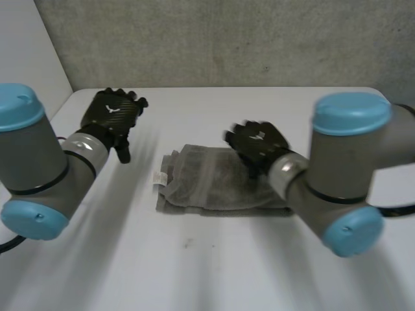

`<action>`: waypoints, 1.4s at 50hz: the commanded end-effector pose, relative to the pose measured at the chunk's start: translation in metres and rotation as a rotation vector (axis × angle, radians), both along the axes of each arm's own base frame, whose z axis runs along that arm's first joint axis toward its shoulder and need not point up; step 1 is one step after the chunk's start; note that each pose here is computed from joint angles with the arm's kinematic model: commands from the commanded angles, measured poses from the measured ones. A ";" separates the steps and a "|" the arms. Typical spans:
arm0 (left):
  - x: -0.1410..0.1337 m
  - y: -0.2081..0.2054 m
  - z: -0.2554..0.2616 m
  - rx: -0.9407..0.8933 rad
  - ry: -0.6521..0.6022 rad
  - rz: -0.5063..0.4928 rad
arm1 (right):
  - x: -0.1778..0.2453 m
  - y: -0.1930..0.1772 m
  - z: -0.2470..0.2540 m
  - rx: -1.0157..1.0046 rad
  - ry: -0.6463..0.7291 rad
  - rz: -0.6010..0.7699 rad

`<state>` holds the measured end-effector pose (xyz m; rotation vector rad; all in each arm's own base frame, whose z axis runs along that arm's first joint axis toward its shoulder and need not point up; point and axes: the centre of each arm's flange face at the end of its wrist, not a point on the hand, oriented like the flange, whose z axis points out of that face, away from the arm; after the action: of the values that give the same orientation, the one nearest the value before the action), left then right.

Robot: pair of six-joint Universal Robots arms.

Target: Fold the towel.

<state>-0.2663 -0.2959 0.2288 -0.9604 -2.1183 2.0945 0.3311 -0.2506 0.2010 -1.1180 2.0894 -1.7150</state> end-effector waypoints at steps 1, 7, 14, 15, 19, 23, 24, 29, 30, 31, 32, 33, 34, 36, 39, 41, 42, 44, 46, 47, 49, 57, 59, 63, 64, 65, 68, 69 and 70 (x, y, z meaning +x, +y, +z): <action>-0.018 0.009 -0.014 0.041 0.009 -0.049 | -0.046 -0.004 -0.042 0.130 0.089 -0.103; -0.020 0.014 -0.021 0.061 0.000 -0.060 | -0.067 -0.017 -0.080 0.109 0.183 -0.142; -0.019 0.017 -0.021 0.067 -0.002 -0.058 | -0.075 -0.046 -0.067 -0.076 0.256 -0.218; -0.018 0.017 -0.020 0.066 -0.001 -0.058 | -0.074 -0.055 -0.053 -0.153 0.280 -0.249; -0.016 0.019 -0.019 0.067 -0.002 -0.055 | -0.064 -0.062 -0.026 -0.278 0.319 -0.254; -0.014 0.022 -0.013 0.058 0.003 -0.053 | 0.013 -0.007 -0.015 -0.438 0.346 0.045; -0.014 0.022 -0.013 0.058 0.003 -0.053 | 0.013 -0.007 -0.015 -0.438 0.346 0.046; -0.011 0.025 -0.012 0.061 0.003 -0.049 | 0.068 0.067 -0.053 -0.525 0.440 0.375; -0.010 0.025 -0.012 0.061 0.003 -0.049 | 0.068 0.067 -0.053 -0.525 0.441 0.376; -0.010 0.026 -0.013 0.064 0.002 -0.047 | 0.073 0.080 -0.062 -0.534 0.462 0.421; -0.008 0.026 -0.014 0.067 0.001 -0.044 | 0.077 0.089 -0.068 -0.537 0.474 0.456; -0.008 0.026 -0.014 0.067 0.001 -0.044 | 0.077 0.089 -0.068 -0.537 0.474 0.456; -0.008 0.026 -0.015 0.069 0.000 -0.042 | 0.078 0.093 -0.071 -0.534 0.474 0.470; -0.007 0.026 -0.016 0.072 -0.002 -0.039 | 0.077 0.094 -0.072 -0.532 0.471 0.478; -0.007 0.025 -0.015 0.070 0.000 -0.041 | 0.076 0.095 -0.064 -0.528 0.435 0.475; -0.007 0.025 -0.014 0.067 0.001 -0.041 | 0.075 0.097 -0.057 -0.513 0.400 0.466; -0.008 0.024 -0.013 0.061 0.003 -0.041 | 0.070 0.093 -0.045 -0.491 0.351 0.433; -0.009 0.022 -0.011 0.054 0.006 -0.041 | 0.063 0.080 -0.035 -0.453 0.288 0.373; -0.010 0.021 -0.009 0.044 0.011 -0.043 | 0.052 0.063 -0.024 -0.399 0.215 0.299; -0.012 0.019 -0.004 0.029 0.017 -0.044 | 0.040 0.048 -0.014 -0.338 0.140 0.223; -0.014 0.017 0.002 0.013 0.031 -0.046 | 0.029 0.036 0.000 -0.286 0.052 0.154; -0.038 0.014 0.027 -0.009 0.192 -0.061 | -0.044 -0.017 0.027 0.025 -0.206 -0.167; -0.058 0.021 0.029 0.017 0.253 -0.108 | -0.060 -0.028 0.023 0.134 -0.251 -0.217; -0.077 0.032 0.021 0.078 0.296 -0.142 | -0.064 -0.034 0.021 0.213 -0.294 -0.188; -0.086 0.036 0.015 0.119 0.316 -0.152 | -0.063 -0.037 0.020 0.238 -0.313 -0.160; -0.086 0.037 0.014 0.119 0.317 -0.152 | -0.063 -0.037 0.020 0.239 -0.313 -0.160; -0.102 0.046 -0.003 0.218 0.357 -0.151 | -0.061 -0.043 0.020 0.268 -0.336 -0.109; -0.109 0.051 -0.013 0.268 0.371 -0.142 | -0.060 -0.044 0.020 0.276 -0.337 -0.090; -0.109 0.051 -0.013 0.269 0.371 -0.142 | -0.060 -0.044 0.020 0.276 -0.337 -0.090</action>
<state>-0.3482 -0.2628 0.2456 -0.6920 -1.9258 1.8988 0.2660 -0.2878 0.2231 -0.5717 2.1660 -1.5615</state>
